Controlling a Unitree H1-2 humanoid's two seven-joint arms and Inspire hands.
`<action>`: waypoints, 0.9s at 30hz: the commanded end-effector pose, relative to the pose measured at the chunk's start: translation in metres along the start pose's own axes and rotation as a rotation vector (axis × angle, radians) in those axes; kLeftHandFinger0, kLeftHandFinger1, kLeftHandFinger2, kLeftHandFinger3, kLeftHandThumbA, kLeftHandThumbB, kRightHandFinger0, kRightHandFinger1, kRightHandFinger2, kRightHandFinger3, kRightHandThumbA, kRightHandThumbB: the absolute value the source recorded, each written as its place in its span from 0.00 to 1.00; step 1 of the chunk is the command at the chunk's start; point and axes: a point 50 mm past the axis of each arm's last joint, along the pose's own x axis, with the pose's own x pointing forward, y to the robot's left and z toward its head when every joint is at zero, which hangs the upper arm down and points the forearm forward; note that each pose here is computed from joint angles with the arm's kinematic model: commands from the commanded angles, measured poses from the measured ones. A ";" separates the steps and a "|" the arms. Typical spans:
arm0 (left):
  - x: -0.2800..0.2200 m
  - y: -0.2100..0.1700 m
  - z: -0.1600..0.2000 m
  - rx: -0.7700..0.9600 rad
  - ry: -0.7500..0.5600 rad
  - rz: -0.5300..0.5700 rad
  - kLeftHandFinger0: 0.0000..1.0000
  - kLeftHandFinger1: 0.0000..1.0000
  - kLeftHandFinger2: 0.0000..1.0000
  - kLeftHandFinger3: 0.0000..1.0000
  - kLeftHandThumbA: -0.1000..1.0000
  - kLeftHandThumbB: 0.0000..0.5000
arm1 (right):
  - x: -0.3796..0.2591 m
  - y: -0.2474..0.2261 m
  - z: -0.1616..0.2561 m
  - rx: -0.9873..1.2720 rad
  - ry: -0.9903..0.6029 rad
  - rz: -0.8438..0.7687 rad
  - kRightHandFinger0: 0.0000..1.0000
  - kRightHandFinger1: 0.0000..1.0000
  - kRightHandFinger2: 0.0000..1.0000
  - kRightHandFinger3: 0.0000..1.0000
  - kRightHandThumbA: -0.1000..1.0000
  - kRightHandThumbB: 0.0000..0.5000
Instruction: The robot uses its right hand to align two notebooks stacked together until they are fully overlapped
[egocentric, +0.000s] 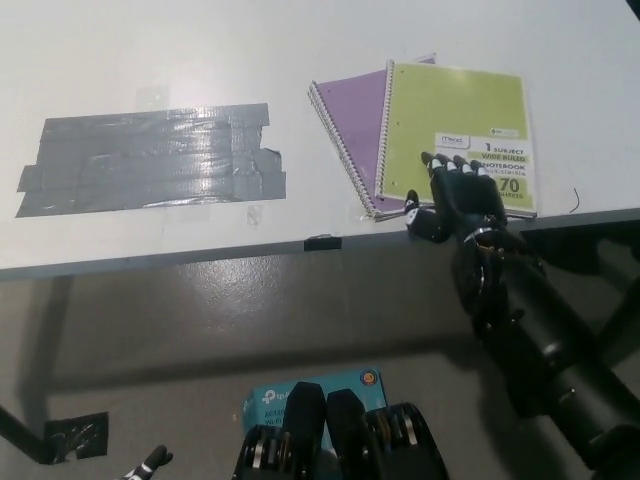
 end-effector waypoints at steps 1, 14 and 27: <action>-0.005 0.012 0.007 0.053 -0.046 -0.014 0.81 0.79 0.81 1.00 1.00 1.00 | -0.013 0.049 -0.028 -0.188 -0.017 0.414 1.00 1.00 1.00 1.00 1.00 1.00; -0.005 0.011 0.009 0.054 -0.051 -0.025 0.79 0.74 0.80 1.00 1.00 1.00 | -0.018 0.059 -0.053 -0.321 -0.150 0.414 1.00 1.00 1.00 1.00 1.00 1.00; -0.007 0.009 0.003 0.045 -0.050 -0.023 0.76 0.70 0.78 1.00 1.00 1.00 | -0.020 0.065 -0.071 -0.368 -0.175 0.414 1.00 1.00 1.00 1.00 1.00 1.00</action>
